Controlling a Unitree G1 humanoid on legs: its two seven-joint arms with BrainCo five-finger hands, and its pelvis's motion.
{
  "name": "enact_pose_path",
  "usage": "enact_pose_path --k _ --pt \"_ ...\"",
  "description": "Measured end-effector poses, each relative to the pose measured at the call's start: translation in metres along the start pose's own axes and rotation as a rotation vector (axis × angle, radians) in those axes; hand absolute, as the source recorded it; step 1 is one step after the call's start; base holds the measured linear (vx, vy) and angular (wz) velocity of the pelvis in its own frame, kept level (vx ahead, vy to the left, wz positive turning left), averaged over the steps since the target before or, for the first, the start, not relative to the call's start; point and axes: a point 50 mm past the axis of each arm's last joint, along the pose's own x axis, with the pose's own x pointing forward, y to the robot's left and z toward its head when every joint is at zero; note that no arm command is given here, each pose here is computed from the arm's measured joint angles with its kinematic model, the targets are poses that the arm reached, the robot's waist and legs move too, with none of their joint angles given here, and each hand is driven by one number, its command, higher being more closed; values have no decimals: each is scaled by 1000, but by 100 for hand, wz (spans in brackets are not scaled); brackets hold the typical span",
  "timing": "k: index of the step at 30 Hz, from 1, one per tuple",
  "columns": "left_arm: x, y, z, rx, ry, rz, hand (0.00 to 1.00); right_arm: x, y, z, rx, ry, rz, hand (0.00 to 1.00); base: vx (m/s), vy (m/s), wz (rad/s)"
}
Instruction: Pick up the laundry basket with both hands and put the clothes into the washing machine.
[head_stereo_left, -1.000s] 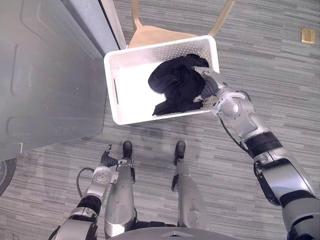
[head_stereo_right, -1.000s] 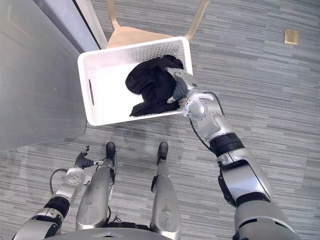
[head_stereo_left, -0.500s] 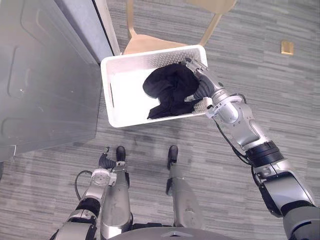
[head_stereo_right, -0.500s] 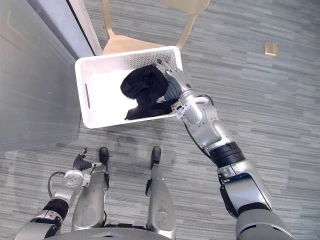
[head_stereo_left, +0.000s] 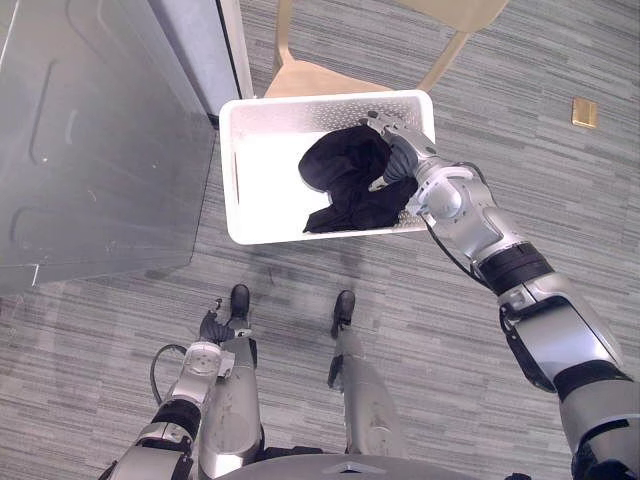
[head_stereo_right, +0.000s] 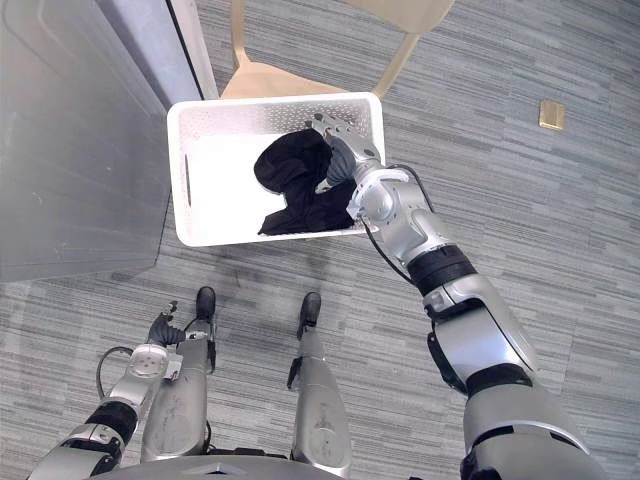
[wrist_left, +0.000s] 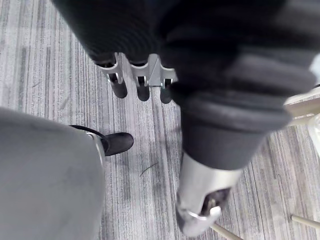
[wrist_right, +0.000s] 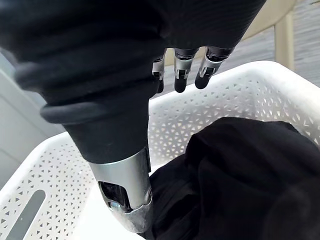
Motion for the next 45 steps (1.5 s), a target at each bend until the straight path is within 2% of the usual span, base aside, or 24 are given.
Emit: enact_pose_path --k 9,13,20,29,33,39,40,45 --pt "5 1 17 3 -56 12 0 2 -24 -37 -14 187 -33 0 -36 -4 8" --pt "5 2 19 -15 -59 16 0 2 -40 -41 27 203 -99 0 -2 -2 -1" --pt "5 0 30 -60 -109 18 0 -1 -47 -49 47 243 -143 0 0 -2 2" --pt "-1 -18 67 -199 -238 -5 0 6 -66 -37 40 211 -227 0 -43 17 1" --pt "-4 -15 86 -247 -307 31 0 10 -77 -12 29 103 -276 0 -36 23 0" --pt "-9 -4 105 -307 -388 72 0 13 -76 -2 -2 65 -293 0 2 1 2" --pt "-10 -2 108 -315 -405 83 0 13 -76 -4 -10 74 -289 100 9 6 11" --pt "-11 1 110 -322 -408 99 0 15 -86 -5 -11 86 -310 100 17 7 9"
